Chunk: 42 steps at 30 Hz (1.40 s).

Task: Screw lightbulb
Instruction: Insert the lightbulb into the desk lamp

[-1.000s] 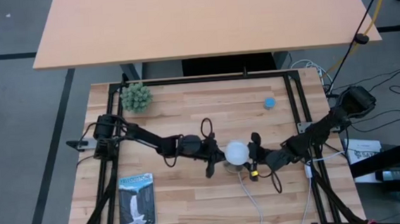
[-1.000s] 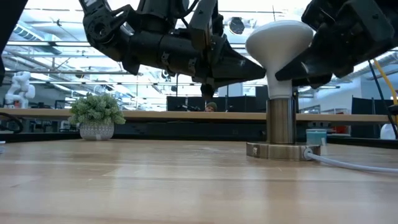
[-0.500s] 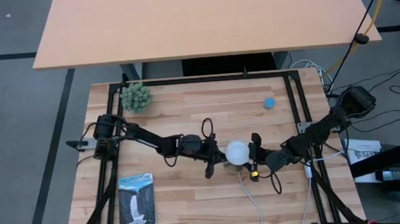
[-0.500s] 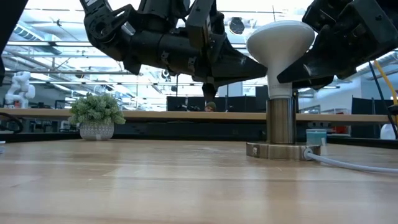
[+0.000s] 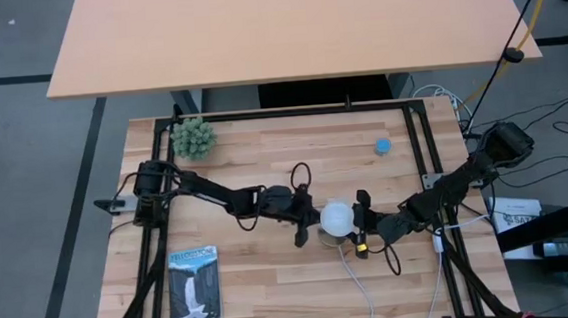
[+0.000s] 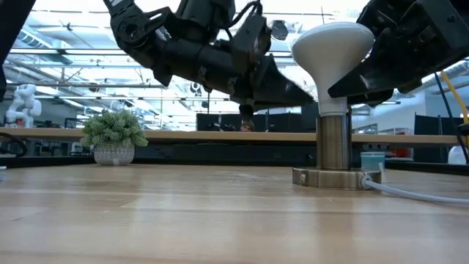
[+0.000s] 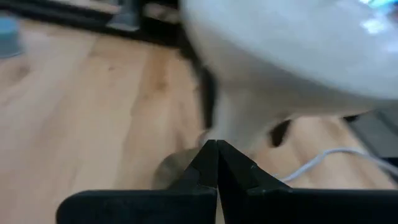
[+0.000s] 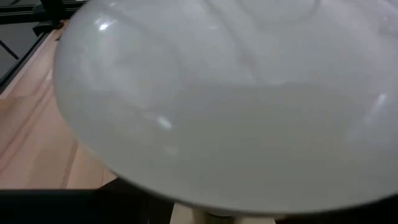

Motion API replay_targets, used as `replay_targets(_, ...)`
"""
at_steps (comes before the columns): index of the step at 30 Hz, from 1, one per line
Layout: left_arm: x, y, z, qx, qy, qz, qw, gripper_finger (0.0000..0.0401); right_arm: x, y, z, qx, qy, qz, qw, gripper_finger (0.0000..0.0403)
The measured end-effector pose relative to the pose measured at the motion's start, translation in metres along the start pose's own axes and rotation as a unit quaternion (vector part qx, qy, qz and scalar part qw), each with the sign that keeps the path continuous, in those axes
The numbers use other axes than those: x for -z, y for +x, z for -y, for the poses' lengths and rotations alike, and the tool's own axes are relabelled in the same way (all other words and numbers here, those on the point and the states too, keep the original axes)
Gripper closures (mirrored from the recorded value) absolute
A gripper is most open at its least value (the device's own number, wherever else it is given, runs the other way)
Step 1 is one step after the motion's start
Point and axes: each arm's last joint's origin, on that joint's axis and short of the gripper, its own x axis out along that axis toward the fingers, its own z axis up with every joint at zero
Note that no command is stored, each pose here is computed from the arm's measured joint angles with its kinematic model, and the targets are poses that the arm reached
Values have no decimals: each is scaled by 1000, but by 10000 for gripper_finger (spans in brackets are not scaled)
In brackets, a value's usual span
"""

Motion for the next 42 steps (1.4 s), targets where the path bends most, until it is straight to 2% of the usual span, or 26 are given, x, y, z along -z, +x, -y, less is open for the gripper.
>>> replay_targets(3, 5, 0, -4, -48, -17, -17, 999, 401, 0, 0, 0, 0, 0, 0, 1000, 202)
replay_targets(5, 7, -1, -5, -50, -28, -31, 998, 401, 0, 0, 0, 0, 0, 0, 1000, 202)
replay_targets(8, 12, -1, -1, -2, -33, -65, 997, 401, 0, 0, 0, 0, 0, -1, 1000, 202)
replay_targets(12, 9, 0, 8, 52, -14, -50, 997, 401, 0, 0, 0, 0, 0, -1, 1000, 202)
replay_targets(21, 1, 0, 9, 62, 19, -7, 998, 401, 0, 0, 0, 1, 0, -1, 1000, 202)
replay_targets(29, -2, 0, 9, 64, 23, 9, 998, 401, 0, 0, 0, 1, -1, -1, 1000, 202)
replay_targets(38, -2, 0, 5, 13, 24, 15, 1000, 401, 0, 0, 0, 1, 0, -1, 1000, 202)
replay_targets(42, 2, 0, 3, -11, 18, -4, 1000, 401, 0, 0, 0, 1, 1, -1, 1000, 202)
